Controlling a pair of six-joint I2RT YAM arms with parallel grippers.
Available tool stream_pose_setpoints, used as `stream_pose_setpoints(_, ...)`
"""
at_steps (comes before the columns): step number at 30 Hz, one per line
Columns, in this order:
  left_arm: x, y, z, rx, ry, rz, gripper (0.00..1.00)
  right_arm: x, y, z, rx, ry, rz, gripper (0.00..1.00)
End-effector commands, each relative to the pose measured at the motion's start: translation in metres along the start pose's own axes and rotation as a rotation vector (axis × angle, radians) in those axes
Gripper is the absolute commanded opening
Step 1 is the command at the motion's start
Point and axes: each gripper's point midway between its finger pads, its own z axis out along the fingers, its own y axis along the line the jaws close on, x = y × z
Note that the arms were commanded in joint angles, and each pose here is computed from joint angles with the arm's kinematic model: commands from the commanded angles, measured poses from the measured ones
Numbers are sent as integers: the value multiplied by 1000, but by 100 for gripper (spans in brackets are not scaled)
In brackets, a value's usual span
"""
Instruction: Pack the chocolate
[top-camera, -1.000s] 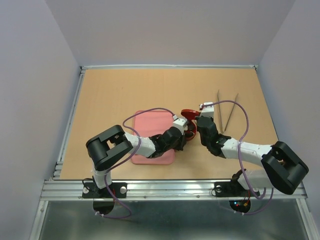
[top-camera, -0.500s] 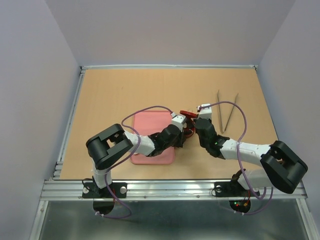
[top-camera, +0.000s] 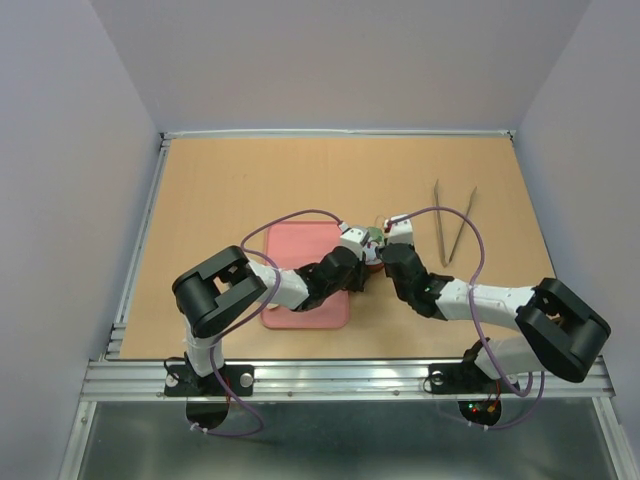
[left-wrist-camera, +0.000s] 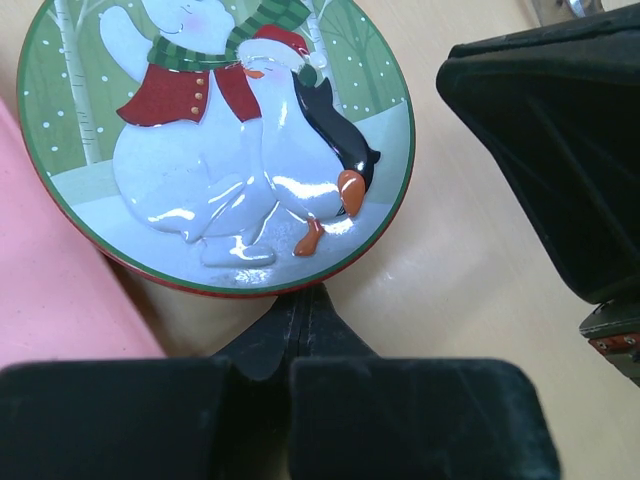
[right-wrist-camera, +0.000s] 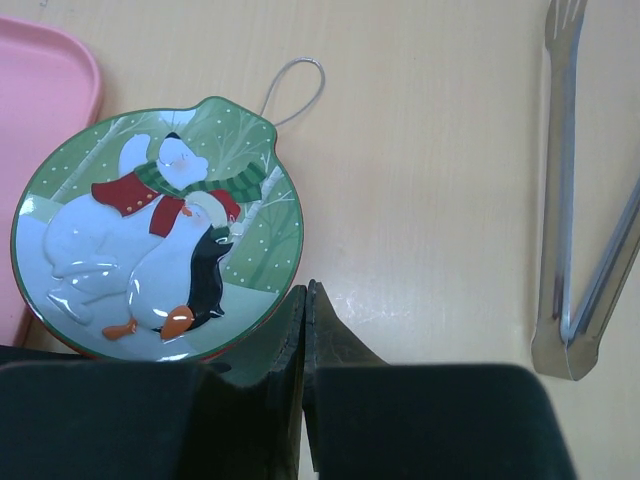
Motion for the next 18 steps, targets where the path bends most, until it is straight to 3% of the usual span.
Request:
stream_pose_setpoints(1, -23, -6, -11, 21, -75, -3, 0, -21, 6, 0, 9, -36, 40, 4)
stream_pose_setpoints(11, -16, 1, -37, 20, -58, -3, 0, -73, 14, -4, -22, -128, 131, 7)
stream_pose_setpoints(18, -45, -2, -60, 22, -141, 14, 0, -70, 38, 14, -66, -88, 143, 6)
